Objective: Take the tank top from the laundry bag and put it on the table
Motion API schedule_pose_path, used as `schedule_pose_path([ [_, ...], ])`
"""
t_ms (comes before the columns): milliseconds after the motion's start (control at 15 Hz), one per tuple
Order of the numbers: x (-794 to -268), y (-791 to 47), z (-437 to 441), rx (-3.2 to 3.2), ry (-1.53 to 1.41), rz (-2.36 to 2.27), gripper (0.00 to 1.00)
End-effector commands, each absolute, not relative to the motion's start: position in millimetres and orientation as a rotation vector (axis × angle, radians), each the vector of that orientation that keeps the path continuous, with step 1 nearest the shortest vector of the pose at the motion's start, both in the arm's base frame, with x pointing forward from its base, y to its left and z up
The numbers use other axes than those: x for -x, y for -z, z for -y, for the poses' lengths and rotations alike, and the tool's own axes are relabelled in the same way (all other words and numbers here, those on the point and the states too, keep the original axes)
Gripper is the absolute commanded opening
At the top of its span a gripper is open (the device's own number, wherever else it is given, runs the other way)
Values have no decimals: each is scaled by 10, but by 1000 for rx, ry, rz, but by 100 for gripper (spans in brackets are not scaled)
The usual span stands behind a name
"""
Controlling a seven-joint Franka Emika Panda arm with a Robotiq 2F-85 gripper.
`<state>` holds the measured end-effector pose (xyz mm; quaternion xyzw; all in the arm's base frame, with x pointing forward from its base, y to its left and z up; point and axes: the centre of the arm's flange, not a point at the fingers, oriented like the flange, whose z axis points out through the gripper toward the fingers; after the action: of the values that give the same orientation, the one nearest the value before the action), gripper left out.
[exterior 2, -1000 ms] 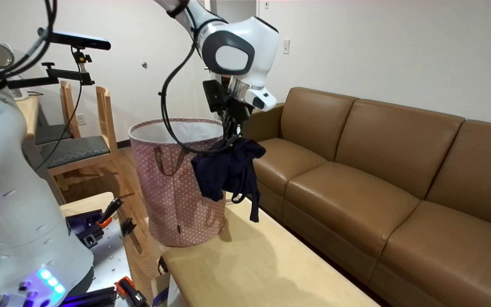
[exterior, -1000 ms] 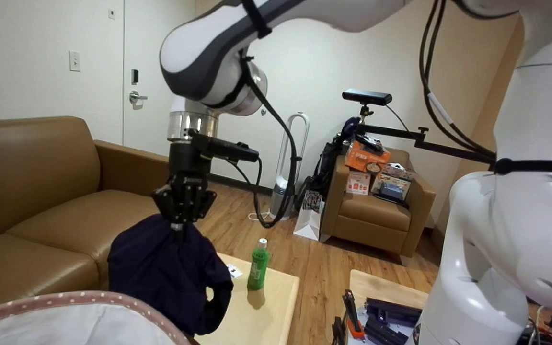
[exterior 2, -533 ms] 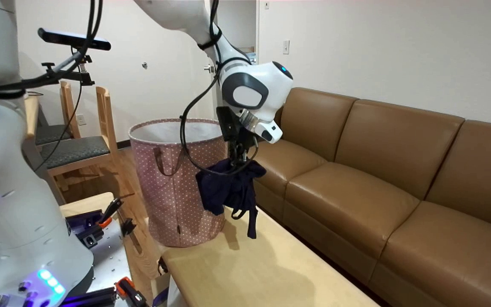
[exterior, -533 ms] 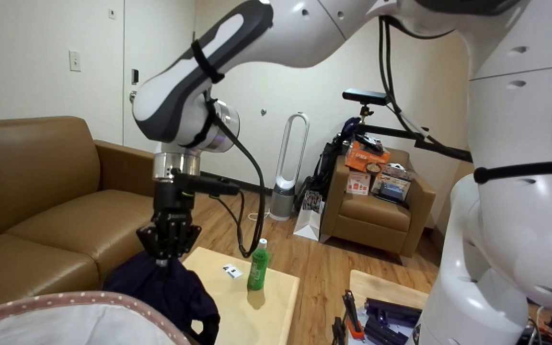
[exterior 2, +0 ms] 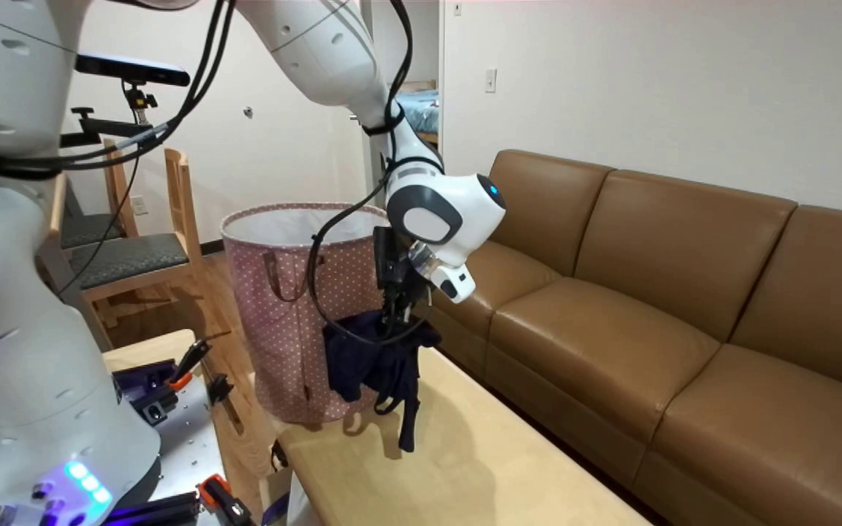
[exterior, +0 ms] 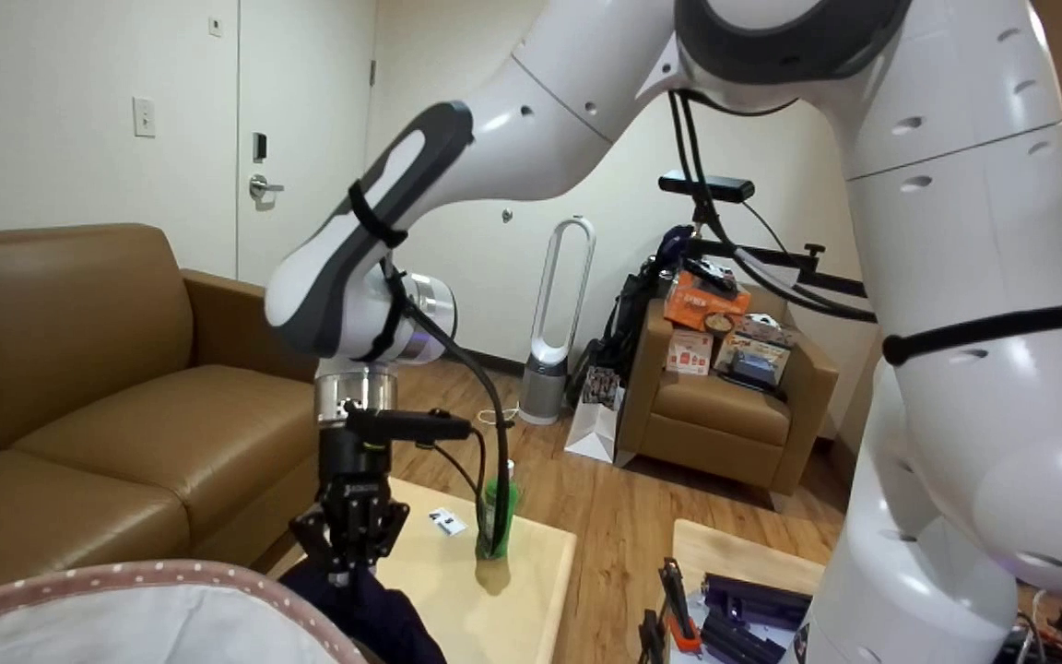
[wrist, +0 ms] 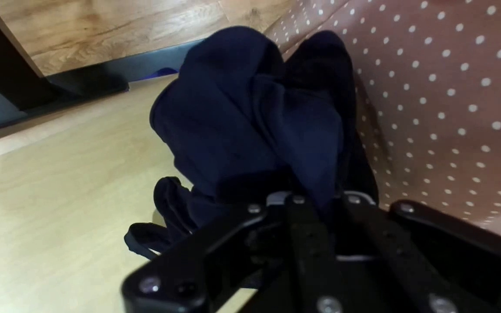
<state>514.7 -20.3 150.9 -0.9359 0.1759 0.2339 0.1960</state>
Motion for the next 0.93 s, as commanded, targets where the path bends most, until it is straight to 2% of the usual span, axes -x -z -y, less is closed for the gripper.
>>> schedule_pose_path([
  [0,-5118,-1189,295,2571,-709,-582,7],
  [467,-5158,-993,301,2687,-768,-826,7],
  [733,-5297,-1234,62,2776,-709,-668,7],
  [800,-5246,-1040,171,2754,-739,-740,7],
  [867,-5277,-1066,106,2759,-730,-722,11],
])
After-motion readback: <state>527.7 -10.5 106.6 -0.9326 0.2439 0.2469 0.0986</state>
